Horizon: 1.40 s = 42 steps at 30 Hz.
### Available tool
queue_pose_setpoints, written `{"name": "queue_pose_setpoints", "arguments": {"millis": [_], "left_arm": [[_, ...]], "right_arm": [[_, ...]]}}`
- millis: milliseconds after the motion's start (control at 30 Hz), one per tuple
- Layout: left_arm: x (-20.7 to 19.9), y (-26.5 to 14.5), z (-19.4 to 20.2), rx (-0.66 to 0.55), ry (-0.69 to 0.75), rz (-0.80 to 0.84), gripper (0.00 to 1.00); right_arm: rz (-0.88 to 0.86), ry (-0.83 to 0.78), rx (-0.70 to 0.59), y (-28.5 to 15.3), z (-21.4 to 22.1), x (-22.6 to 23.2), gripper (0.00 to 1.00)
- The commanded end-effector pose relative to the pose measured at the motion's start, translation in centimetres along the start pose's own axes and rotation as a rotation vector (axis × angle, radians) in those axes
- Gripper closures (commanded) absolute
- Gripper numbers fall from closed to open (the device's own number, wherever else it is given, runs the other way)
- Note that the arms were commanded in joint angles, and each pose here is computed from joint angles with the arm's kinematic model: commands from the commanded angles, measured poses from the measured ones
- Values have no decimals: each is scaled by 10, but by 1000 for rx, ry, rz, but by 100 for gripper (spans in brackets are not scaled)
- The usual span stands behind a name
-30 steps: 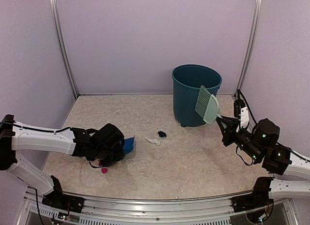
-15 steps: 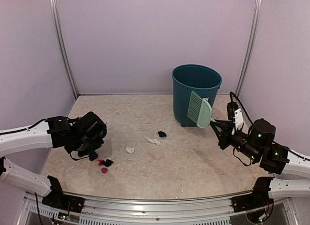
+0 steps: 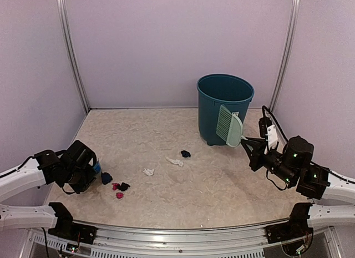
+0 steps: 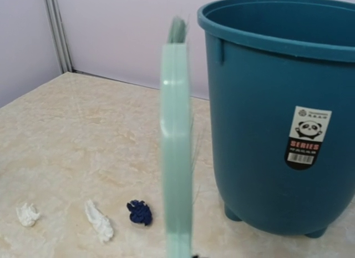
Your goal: Sweep away the paper scraps from the table
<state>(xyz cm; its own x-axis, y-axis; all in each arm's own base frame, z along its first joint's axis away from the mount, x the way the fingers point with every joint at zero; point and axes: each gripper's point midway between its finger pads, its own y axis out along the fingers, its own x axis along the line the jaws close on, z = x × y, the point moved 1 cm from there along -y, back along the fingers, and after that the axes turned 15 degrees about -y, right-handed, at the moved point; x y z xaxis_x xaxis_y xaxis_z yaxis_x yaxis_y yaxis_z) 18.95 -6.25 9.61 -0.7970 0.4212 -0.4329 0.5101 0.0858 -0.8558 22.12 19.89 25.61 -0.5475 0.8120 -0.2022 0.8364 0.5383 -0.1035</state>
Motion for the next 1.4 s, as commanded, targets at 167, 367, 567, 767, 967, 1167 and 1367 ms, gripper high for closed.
{"name": "queue_pose_setpoints", "arguments": {"millis": [167, 367, 567, 767, 967, 1167, 1367], "left_arm": [[-41, -14, 73, 293, 2, 120, 100], [-78, -35, 137, 465, 52, 227, 100], [-131, -47, 158, 464, 232, 379, 100], [-165, -65, 114, 144, 447, 410, 100], [-164, -84, 71, -48, 527, 421, 100], [-148, -102, 17, -273, 514, 391, 100], [-129, -107, -10, -385, 514, 343, 100]], "right_arm": [[43, 16, -46, -4, -11, -9, 100], [54, 23, -50, -7, -11, -12, 100], [40, 23, -59, -8, -12, -9, 100], [-88, 0, -88, -2, -18, 13, 100], [-258, 21, -84, 16, -27, 47, 100], [-476, 122, -23, 53, -33, 105, 100], [-563, 132, 73, 102, -32, 169, 100]]}}
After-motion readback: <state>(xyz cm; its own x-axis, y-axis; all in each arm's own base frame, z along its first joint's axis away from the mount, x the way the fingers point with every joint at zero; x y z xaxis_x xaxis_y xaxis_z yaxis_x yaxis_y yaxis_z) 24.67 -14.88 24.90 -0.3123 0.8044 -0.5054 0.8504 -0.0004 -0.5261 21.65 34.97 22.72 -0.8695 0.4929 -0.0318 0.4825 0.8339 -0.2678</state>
